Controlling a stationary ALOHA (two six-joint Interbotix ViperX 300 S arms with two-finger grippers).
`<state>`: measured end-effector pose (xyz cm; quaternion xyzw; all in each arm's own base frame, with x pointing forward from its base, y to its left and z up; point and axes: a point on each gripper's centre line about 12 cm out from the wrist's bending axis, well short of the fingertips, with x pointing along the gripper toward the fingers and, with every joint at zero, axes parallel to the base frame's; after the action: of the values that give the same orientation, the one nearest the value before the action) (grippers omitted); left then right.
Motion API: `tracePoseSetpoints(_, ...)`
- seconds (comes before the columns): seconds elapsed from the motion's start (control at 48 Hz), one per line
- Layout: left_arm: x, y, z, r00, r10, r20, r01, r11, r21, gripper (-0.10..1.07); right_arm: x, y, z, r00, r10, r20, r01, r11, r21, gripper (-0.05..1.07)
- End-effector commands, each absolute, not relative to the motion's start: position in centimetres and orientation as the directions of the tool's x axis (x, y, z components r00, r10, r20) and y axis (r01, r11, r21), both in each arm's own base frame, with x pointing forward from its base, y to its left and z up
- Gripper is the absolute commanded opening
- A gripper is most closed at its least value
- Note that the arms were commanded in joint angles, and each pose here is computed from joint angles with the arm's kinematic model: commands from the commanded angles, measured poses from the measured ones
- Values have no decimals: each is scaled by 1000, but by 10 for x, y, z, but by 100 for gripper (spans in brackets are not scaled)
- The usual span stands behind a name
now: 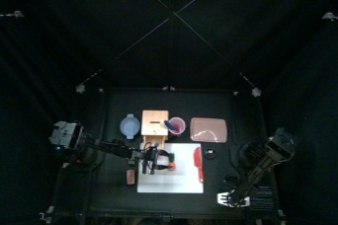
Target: Grab carrot bottom
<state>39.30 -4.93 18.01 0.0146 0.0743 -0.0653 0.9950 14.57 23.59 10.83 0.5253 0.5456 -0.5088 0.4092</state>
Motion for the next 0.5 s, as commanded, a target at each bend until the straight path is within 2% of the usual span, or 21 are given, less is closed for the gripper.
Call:
tracePoseSetpoints(0.0, 398, -51, 191, 985, -131, -115, 134, 991, 21, 85, 144, 235, 108, -119, 156, -980, 988, -78, -132, 79)
tracePoseSetpoints(0.167, 398, -51, 192, 985, -131, -112, 134, 991, 21, 85, 149, 236, 112, -99, 160, -982, 992, -67, -111, 81)
tracePoseSetpoints(0.312, 397, -51, 191, 985, -131, -113, 134, 991, 21, 85, 158, 237, 119, -62, 164, -985, 996, -56, -72, 96)
tracePoseSetpoints(0.375, 397, -51, 190, 985, -131, -116, 134, 991, 21, 85, 158, 234, 120, -76, 161, -984, 993, -72, -88, 104)
tracePoseSetpoints(0.479, 396, -50, 189, 984, -131, -121, 134, 991, 22, 85, 152, 227, 122, -157, 127, -979, 979, -111, -171, 103)
